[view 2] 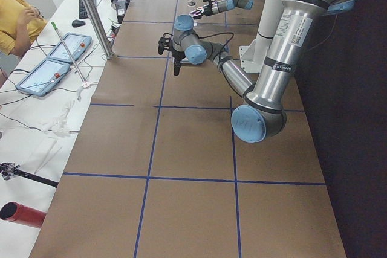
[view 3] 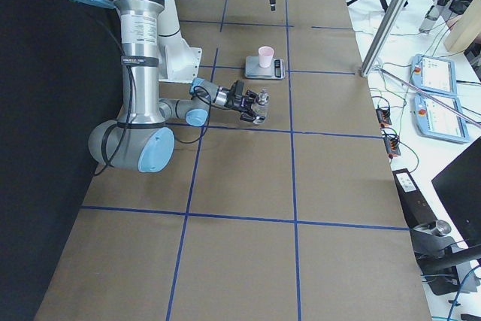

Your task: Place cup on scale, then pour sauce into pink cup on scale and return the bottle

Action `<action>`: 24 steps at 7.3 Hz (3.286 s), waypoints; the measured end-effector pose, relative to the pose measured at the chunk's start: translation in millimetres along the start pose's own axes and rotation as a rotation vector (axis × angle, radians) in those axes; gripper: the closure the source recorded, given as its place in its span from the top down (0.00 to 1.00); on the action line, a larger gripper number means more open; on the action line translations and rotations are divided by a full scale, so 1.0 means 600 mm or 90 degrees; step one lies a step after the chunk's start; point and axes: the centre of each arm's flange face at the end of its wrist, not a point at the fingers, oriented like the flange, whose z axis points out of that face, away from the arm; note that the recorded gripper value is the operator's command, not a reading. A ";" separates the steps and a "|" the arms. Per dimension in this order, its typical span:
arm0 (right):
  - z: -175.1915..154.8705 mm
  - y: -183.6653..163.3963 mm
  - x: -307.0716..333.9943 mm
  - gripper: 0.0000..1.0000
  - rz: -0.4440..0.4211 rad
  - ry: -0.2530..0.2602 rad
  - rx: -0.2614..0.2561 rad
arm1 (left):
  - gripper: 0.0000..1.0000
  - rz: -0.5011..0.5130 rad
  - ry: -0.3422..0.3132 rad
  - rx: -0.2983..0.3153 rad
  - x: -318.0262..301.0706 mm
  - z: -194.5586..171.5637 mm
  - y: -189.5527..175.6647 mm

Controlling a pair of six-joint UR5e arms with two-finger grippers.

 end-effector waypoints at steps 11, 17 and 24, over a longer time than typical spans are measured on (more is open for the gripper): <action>-0.005 0.025 0.000 1.00 -0.019 -0.004 0.046 | 1.00 -0.006 0.006 0.005 0.004 -0.013 0.003; -0.087 0.054 0.106 1.00 -0.102 -0.029 0.012 | 1.00 -0.006 0.007 0.005 0.005 -0.014 0.003; -0.075 -0.034 0.285 1.00 -0.214 -0.049 -0.160 | 1.00 0.125 -0.042 0.030 -0.126 -0.055 -0.038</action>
